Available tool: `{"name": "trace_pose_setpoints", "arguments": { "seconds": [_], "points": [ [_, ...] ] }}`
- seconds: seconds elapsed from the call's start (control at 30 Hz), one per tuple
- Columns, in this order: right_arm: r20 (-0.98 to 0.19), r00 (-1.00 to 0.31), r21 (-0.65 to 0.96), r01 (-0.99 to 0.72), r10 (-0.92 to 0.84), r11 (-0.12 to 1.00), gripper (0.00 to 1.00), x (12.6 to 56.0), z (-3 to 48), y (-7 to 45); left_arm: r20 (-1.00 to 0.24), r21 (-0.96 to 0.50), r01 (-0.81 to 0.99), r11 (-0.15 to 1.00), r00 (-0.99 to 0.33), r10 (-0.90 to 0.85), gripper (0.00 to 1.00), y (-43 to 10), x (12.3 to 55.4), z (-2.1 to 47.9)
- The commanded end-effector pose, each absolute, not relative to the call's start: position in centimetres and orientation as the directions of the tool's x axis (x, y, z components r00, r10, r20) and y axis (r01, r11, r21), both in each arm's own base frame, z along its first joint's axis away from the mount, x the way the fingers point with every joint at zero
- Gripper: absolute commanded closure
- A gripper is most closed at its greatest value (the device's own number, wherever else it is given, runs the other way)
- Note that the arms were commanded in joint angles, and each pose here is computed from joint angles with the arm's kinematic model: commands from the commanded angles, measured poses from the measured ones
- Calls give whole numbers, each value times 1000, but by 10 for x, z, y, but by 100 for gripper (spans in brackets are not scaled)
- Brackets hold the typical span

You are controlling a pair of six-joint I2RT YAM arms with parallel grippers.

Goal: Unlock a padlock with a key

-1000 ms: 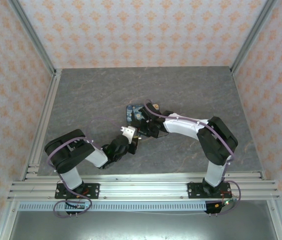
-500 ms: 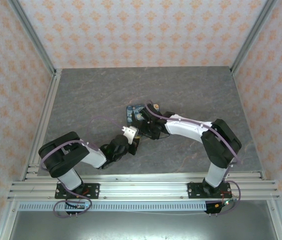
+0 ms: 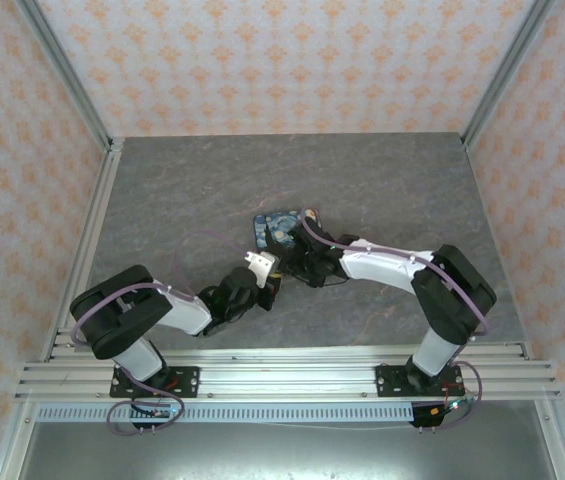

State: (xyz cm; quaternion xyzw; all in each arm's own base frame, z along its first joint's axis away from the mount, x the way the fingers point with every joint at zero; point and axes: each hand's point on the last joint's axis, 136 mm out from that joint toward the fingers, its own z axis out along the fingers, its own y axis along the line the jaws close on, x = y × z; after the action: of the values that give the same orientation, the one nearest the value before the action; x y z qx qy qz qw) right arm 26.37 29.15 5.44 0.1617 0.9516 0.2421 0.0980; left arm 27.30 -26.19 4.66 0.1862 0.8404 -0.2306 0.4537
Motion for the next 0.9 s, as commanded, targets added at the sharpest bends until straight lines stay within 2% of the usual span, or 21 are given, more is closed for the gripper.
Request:
{"name": "trace_pose_setpoints", "arguments": {
  "seconds": [0.0,0.57,0.87],
  "points": [
    [-127,-905,554,275,406,786,47,271,66,293,-859,-273,518,810,-510,37,100,-268,280,67],
    [-75,-877,659,313,474,684,46,272,61,303,-768,-500,444,744,-625,-144,100,-284,282,76],
    [-64,-864,686,325,499,651,55,274,70,304,-735,-552,414,724,-652,-187,100,-286,281,77]
  ]
}}
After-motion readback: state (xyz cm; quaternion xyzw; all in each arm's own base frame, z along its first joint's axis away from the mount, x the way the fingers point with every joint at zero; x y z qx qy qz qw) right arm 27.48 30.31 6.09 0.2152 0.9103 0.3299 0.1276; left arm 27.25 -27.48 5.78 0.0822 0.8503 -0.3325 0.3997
